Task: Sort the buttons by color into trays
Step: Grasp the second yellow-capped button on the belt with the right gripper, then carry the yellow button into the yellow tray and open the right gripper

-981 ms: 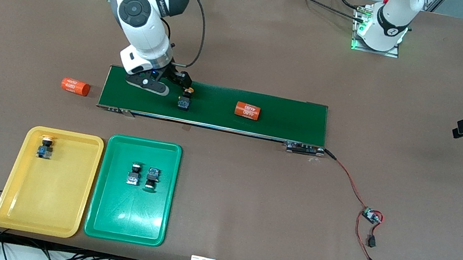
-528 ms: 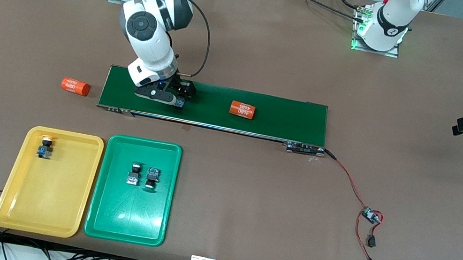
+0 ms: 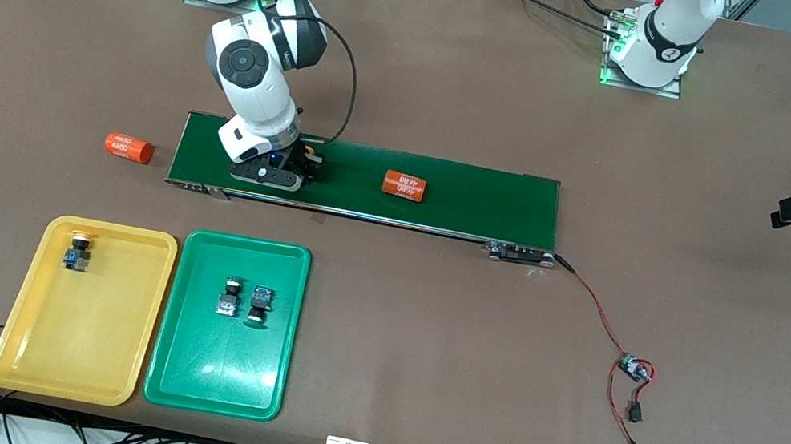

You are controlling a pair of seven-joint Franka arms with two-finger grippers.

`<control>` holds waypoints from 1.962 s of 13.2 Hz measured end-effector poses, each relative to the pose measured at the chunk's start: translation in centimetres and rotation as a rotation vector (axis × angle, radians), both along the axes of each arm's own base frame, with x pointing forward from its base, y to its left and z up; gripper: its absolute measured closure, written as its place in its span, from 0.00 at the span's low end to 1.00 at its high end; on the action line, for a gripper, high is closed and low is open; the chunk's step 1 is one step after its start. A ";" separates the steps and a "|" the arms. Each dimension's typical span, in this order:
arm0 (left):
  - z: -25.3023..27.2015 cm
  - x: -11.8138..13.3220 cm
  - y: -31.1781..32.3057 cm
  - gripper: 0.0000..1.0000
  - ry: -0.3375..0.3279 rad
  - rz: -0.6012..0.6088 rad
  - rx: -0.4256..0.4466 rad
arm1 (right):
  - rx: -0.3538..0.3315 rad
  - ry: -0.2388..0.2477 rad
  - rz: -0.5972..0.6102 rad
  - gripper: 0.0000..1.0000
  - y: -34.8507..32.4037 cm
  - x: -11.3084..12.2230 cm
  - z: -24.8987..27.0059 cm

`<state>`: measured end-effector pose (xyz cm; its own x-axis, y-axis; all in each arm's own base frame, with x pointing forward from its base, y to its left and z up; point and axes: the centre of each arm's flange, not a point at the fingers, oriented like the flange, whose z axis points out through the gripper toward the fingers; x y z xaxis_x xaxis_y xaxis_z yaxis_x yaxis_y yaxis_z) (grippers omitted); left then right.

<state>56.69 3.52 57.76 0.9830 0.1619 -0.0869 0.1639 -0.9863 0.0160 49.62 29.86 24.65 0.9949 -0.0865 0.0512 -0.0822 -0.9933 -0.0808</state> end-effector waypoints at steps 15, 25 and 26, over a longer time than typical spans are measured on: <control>-0.2 -0.3 -0.1 0.00 0.030 -0.001 -0.002 | -0.032 0.030 0.128 0.59 -25.0 20.4 2.7; -0.2 -0.3 -0.2 0.00 0.030 -0.003 -0.002 | -0.088 0.014 0.140 0.59 -30.9 24.4 -1.6; -0.2 -0.3 -0.2 0.00 0.030 -0.003 -0.002 | -0.087 0.025 0.141 0.59 -30.9 24.4 -2.6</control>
<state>56.35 3.34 57.51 0.9803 0.1591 -0.1172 0.1617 -0.9867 0.0130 73.98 -1.01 22.04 0.9980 0.0575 0.0279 0.0573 -0.9983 0.0065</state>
